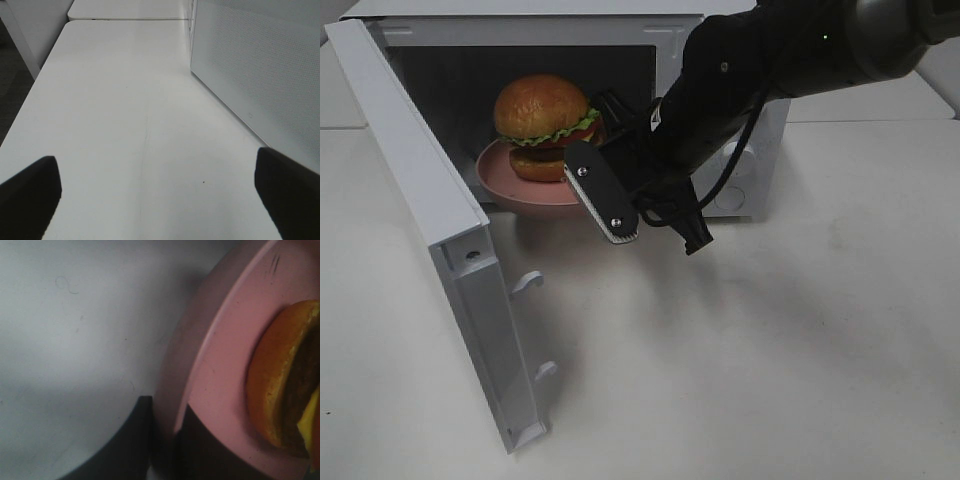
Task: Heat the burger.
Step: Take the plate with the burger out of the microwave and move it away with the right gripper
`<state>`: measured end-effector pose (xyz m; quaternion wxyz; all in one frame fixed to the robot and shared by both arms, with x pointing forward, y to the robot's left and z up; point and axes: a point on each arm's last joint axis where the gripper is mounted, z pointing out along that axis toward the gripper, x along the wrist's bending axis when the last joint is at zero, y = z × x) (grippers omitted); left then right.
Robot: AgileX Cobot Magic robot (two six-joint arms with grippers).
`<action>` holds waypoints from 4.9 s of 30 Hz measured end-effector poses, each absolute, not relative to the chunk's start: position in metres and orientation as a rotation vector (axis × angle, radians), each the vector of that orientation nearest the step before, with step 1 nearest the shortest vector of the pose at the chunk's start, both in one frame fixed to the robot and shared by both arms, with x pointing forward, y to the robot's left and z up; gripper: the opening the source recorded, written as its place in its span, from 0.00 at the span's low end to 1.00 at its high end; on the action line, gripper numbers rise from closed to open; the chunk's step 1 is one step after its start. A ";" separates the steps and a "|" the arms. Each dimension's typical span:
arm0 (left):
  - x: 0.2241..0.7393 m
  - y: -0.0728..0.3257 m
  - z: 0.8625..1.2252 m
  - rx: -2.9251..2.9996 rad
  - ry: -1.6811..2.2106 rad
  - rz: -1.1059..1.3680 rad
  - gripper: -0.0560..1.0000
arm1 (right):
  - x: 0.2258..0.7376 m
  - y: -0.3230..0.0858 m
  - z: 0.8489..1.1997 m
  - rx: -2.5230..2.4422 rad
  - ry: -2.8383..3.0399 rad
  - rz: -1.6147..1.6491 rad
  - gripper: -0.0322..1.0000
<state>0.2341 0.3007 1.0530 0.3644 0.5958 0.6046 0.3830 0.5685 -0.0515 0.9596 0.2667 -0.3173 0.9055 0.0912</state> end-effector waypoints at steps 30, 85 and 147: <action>0.234 0.301 1.053 1.533 1.555 0.985 0.99 | 0.473 -0.125 0.988 -0.863 2.426 0.243 0.13; 0.234 0.301 1.053 1.533 1.555 0.985 0.99 | 0.355 -0.242 1.008 -0.257 2.360 0.143 0.13; 0.234 0.301 1.053 1.533 1.555 0.985 0.99 | 0.422 -0.239 0.950 1.390 2.015 -0.344 0.13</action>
